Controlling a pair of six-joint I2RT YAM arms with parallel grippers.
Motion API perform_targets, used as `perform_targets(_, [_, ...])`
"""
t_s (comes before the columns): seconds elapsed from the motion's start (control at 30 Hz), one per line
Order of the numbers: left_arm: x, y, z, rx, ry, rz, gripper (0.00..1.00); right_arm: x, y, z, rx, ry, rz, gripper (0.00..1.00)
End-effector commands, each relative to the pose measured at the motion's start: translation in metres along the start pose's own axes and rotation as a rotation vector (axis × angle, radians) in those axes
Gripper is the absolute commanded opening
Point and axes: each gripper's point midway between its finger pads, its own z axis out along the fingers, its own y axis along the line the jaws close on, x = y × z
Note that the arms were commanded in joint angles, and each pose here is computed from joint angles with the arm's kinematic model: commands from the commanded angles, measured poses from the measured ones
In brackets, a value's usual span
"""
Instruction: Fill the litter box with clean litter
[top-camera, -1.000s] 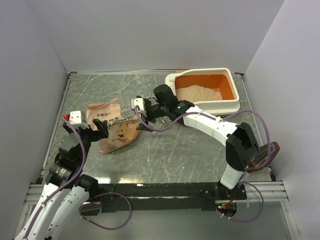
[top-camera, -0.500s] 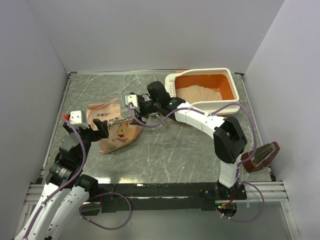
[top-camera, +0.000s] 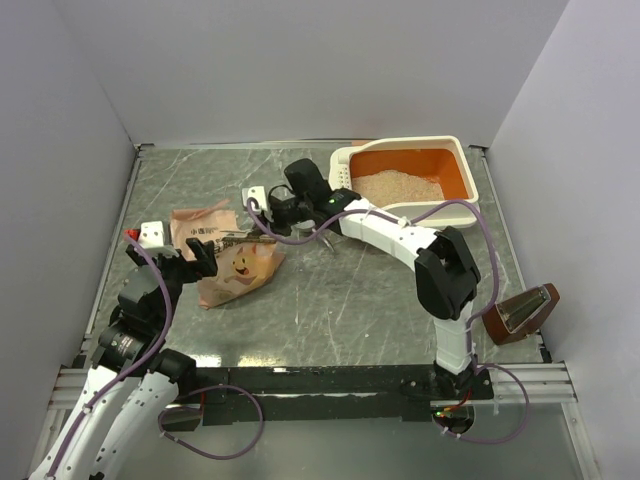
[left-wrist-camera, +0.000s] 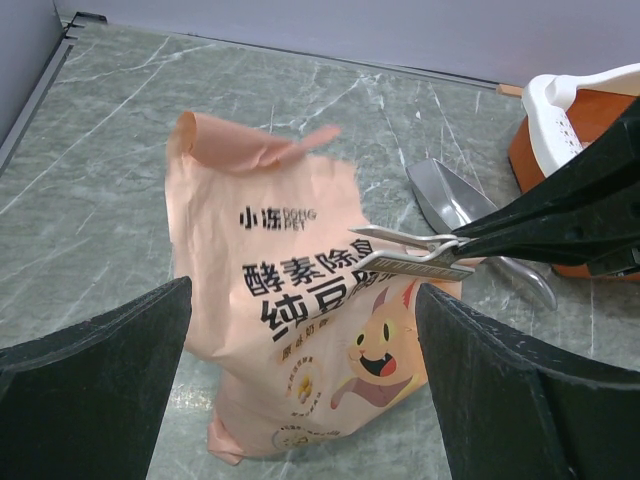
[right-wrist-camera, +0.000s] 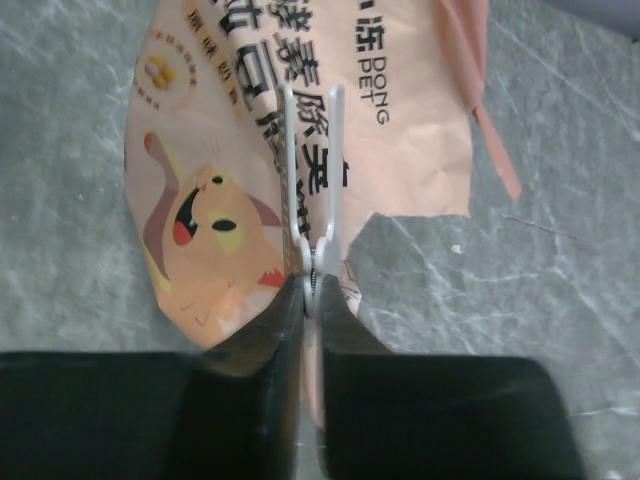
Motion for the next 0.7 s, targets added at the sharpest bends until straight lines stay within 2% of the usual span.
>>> perform_targets(0.0, [-0.016,-0.005,-0.001,0.023,-0.051,-0.010,0.97,-0.015,0.004,0.003,-0.058,-0.030,-0.012,0.00])
perform_targets(0.2, [-0.016,-0.005,-0.002,0.021,-0.052,-0.011,0.97,-0.027,0.002,-0.018,0.013,-0.049,-0.027,0.00])
perform_targets(0.23, [-0.015,-0.004,-0.002,0.019,-0.053,-0.011,0.97,-0.038,-0.006,-0.027,0.063,-0.058,-0.051,0.00])
perform_targets(0.43, [-0.016,-0.004,-0.002,0.017,-0.052,-0.014,0.97,-0.029,-0.009,-0.063,0.248,0.012,-0.002,0.00])
perform_targets(0.57, [-0.018,-0.004,-0.004,0.019,-0.057,-0.018,0.97,-0.027,-0.014,-0.097,0.427,0.054,0.059,0.00])
perform_targets(0.67, [-0.019,-0.003,-0.005,0.013,-0.059,-0.022,0.97,-0.023,-0.004,-0.118,0.473,0.112,0.153,0.00])
